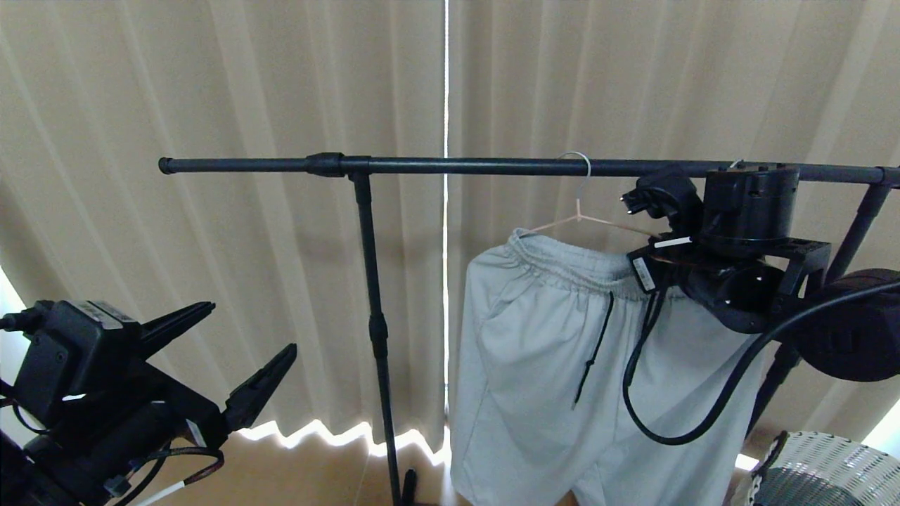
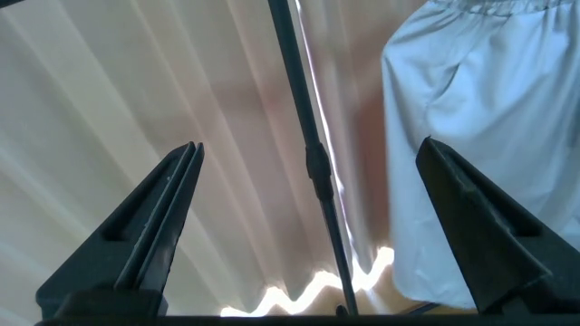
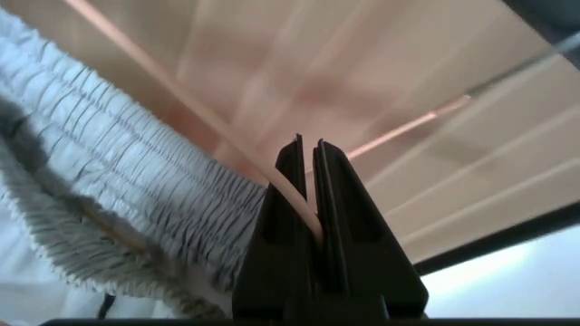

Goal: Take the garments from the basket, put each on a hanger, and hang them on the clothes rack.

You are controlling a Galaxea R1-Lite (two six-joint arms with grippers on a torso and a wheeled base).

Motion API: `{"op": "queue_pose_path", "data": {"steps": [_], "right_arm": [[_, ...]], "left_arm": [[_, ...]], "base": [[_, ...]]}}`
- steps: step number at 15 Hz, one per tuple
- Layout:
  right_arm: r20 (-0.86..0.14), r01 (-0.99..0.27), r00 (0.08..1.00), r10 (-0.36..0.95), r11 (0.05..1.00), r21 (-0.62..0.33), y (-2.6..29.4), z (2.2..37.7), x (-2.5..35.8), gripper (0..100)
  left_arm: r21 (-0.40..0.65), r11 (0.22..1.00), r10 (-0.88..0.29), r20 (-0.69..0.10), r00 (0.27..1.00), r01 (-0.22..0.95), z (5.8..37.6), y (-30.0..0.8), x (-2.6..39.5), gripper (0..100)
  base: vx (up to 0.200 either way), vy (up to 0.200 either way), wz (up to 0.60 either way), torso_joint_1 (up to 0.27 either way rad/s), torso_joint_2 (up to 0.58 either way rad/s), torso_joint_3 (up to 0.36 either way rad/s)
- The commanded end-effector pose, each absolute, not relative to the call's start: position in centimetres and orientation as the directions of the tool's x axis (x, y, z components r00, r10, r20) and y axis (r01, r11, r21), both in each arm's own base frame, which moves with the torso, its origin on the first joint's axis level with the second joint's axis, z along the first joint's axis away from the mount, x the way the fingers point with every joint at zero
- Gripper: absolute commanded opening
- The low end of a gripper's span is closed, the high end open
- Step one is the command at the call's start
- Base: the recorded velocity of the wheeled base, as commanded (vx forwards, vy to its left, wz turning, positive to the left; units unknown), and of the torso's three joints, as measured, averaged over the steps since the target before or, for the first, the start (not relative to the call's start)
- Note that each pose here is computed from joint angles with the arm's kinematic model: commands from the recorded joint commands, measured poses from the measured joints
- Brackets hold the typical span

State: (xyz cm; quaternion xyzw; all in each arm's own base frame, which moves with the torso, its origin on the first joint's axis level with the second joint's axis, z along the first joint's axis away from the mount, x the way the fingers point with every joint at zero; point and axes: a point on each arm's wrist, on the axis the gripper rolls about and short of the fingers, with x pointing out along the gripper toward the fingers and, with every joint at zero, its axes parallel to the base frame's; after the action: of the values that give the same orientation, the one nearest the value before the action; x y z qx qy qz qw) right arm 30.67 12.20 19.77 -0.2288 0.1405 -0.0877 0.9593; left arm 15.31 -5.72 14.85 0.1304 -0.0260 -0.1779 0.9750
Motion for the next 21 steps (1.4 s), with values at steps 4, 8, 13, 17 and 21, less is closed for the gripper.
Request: {"op": "queue_pose_path", "data": {"steps": [4, 8, 13, 17, 21], "right_arm": [[-0.232, 0.07, 0.952, -0.198, 0.883, -0.465, 13.2, 19.8, 30.3, 0], [-0.225, 0.048, 0.961, -0.163, 0.896, -0.442, 14.1, 19.8, 30.0, 100], [-0.238, -0.035, 0.97, -0.054, 0.935, -0.354, 14.9, 19.8, 29.8, 100], [-0.244, -0.106, 0.969, 0.045, 0.965, -0.241, 15.1, 20.1, 29.4, 100], [-0.22, -0.197, 0.96, 0.174, 0.977, -0.087, 14.9, 21.3, 28.5, 100]], "left_arm": [[0.264, 0.902, -0.354, -0.002, 0.935, 0.342, 14.8, -5.8, 15.4, 100], [0.264, 0.902, -0.354, -0.002, 0.935, 0.342, 14.8, -5.7, 15.4, 100], [0.264, 0.902, -0.354, 0.0, 0.935, 0.342, 14.8, -5.7, 15.3, 100], [0.264, 0.902, -0.354, -0.003, 0.935, 0.342, 14.7, -5.7, 15.3, 100], [0.264, 0.902, -0.354, -0.005, 0.935, 0.343, 14.7, -5.7, 15.2, 100]], "base": [[0.0, 0.0, 0.0, 0.0, 0.0, 0.0], [0.0, 0.0, 0.0, 0.0, 0.0, 0.0], [0.0, 0.0, 0.0, 0.0, 0.0, 0.0], [0.0, 0.0, 0.0, 0.0, 0.0, 0.0], [0.0, 0.0, 0.0, 0.0, 0.0, 0.0]]}}
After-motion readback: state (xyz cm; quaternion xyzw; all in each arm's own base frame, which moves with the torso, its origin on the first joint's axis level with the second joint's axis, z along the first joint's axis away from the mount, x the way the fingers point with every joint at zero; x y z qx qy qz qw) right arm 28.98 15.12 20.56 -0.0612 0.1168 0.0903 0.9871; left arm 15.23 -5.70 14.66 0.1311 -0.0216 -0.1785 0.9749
